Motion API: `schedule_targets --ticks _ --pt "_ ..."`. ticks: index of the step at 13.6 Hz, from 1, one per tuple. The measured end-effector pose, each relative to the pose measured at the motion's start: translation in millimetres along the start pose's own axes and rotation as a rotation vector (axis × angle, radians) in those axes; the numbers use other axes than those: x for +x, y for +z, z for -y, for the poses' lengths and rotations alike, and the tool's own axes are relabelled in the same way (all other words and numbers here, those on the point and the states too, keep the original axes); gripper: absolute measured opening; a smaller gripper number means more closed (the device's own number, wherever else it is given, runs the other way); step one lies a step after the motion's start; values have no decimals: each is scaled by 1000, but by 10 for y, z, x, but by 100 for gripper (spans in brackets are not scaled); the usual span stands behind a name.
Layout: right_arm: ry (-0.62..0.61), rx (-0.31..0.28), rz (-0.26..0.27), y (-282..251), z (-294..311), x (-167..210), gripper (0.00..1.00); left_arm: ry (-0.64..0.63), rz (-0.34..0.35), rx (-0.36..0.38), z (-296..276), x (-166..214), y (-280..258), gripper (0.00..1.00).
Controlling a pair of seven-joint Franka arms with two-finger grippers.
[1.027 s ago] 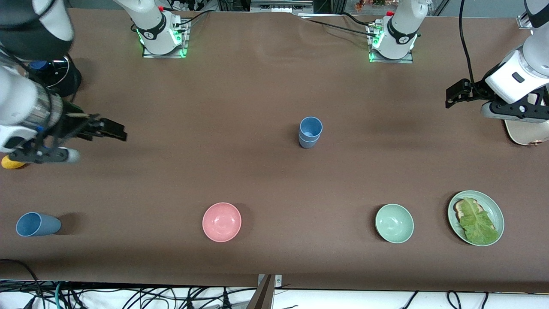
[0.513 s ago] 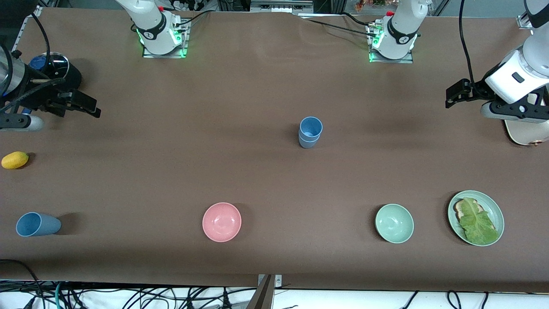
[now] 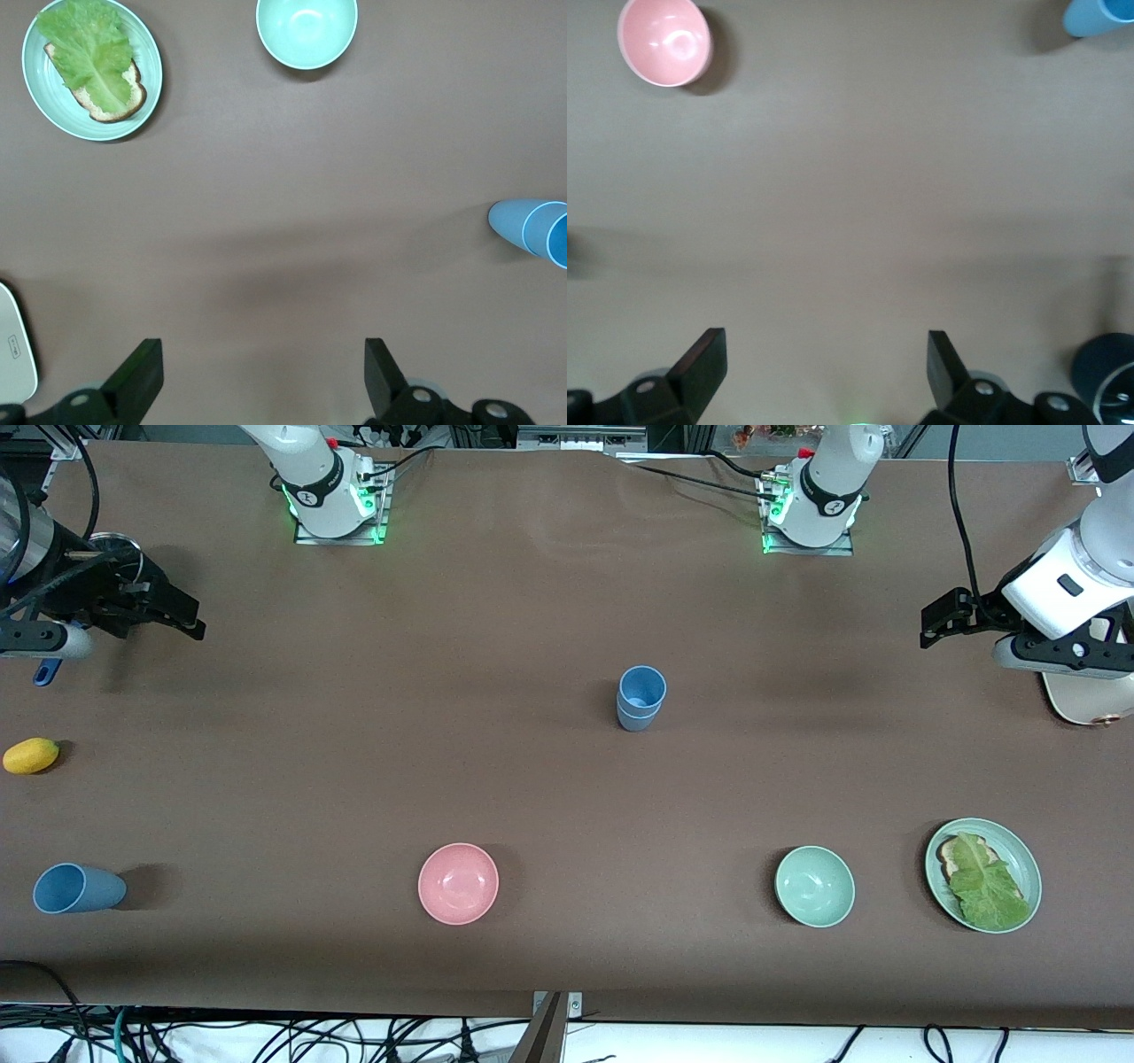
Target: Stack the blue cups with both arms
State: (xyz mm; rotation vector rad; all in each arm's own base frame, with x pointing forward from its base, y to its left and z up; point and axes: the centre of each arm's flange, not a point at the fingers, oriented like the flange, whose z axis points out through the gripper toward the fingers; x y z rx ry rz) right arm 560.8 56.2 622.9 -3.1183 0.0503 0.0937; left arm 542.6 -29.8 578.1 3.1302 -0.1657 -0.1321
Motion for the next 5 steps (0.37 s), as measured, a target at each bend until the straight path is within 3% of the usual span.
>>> schedule_targets --ticks 5 --pt "-61 -16 -2 -6 -69 8 100 0 0 0 0 0 0 100"
